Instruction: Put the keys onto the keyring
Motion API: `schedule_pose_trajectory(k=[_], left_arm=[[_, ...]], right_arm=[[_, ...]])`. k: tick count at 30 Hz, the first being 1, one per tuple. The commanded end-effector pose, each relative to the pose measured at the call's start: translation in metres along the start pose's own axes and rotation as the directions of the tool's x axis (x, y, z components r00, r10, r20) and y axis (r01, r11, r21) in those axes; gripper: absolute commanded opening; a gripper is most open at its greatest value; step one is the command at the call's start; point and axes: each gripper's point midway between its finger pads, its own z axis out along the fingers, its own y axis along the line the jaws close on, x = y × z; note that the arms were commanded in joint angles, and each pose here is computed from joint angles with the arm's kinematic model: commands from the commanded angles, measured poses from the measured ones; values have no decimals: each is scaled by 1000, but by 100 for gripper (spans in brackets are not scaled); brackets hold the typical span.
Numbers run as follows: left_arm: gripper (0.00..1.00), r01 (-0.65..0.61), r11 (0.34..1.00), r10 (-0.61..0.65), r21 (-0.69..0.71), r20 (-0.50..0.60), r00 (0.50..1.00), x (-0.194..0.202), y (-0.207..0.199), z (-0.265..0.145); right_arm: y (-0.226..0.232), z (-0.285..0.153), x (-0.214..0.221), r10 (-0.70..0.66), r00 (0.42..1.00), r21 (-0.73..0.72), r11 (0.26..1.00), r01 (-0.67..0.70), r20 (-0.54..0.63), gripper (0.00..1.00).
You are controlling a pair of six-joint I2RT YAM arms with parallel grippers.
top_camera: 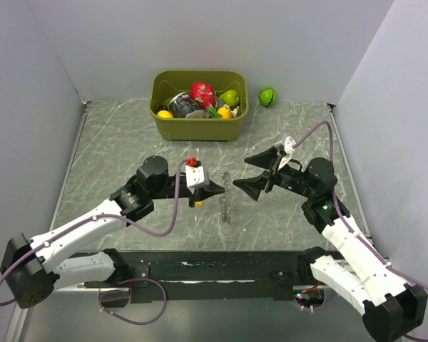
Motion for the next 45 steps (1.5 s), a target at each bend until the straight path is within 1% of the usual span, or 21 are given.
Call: schedule_pose_trajectory(k=[1, 4, 5, 6, 9, 10, 12, 14, 17, 19, 20, 21, 23, 24, 26, 28, 35, 37, 40, 45], left_arm=[[1, 94, 995, -93, -11, 62, 994, -26, 5, 8], [1, 136, 986, -130, -92, 71, 989, -28, 19, 10], [1, 174, 979, -166, -104, 78, 983, -31, 21, 10], [1, 178, 977, -169, -118, 81, 982, -31, 24, 10], [1, 239, 952, -220, -190, 114, 969, -32, 36, 9], [1, 272, 938, -250, -214, 126, 960, -33, 39, 8], [1, 297, 920, -275, -257, 118, 954, -26, 47, 8], [1, 342, 882, -316, -325, 132, 939, -25, 60, 7], [1, 380, 857, -358, -350, 126, 925, -24, 66, 4], [1, 428, 811, -411, -397, 134, 902, -19, 77, -4], [1, 436, 804, -421, -404, 131, 897, -22, 80, -7], [1, 439, 819, -430, -370, 112, 896, -24, 75, -7], [1, 444, 827, -437, -344, 102, 894, -25, 77, -15], [1, 441, 849, -432, -292, 99, 896, -29, 70, -15], [1, 439, 852, -417, -286, 136, 899, -34, 72, -22], [1, 436, 848, -408, -303, 153, 900, -36, 73, -27], [1, 444, 829, -420, -340, 146, 896, -29, 78, -32], [1, 429, 837, -403, -338, 149, 903, -32, 75, -36], [1, 426, 826, -389, -370, 172, 905, -35, 80, -45], [1, 439, 818, -402, -371, 176, 899, -37, 83, -54]], right_arm=[[-2, -3, -3, -22, 1000, 16, 1000, 22, 15, 100], [-3, -3, -2, -22, 1000, 21, 1000, 22, 12, 100], [-3, -3, -2, -22, 1000, 20, 1000, 22, 12, 99], [-3, -3, -2, -21, 1000, 20, 1000, 21, 11, 100], [-5, -3, -2, -23, 1000, 29, 999, 23, 13, 100], [-6, -3, -2, -22, 1000, 34, 999, 22, 12, 100], [-7, -3, 0, -18, 1000, 38, 999, 18, 8, 100], [-7, -2, 1, -15, 1000, 36, 999, 15, 7, 100], [-8, -2, 2, -11, 1000, 38, 999, 11, 4, 99], [-8, -2, 2, -9, 1000, 38, 999, 9, 4, 100], [-9, -2, 2, -8, 1000, 41, 999, 8, 4, 99], [-9, -2, 1, -10, 1000, 40, 999, 10, 5, 99], [-9, -1, 3, -7, 1000, 37, 999, 7, 3, 99], [-9, -1, 2, -5, 1000, 37, 999, 5, 4, 99], [-9, 0, 3, -1, 1000, 34, 999, 1, 1, 99], [-9, 0, 4, 0, 1000, 33, 999, 0, 1, 99], [-12, 2, 6, 8, 1000, 37, 999, -8, -4, 99], [-13, 3, 9, 19, 1000, 38, 999, -18, -8, 99], [-17, 4, 12, 30, 999, 50, 998, -29, -21, 99], [-27, 7, 20, 64, 997, 94, 994, -60, -38, 99]])
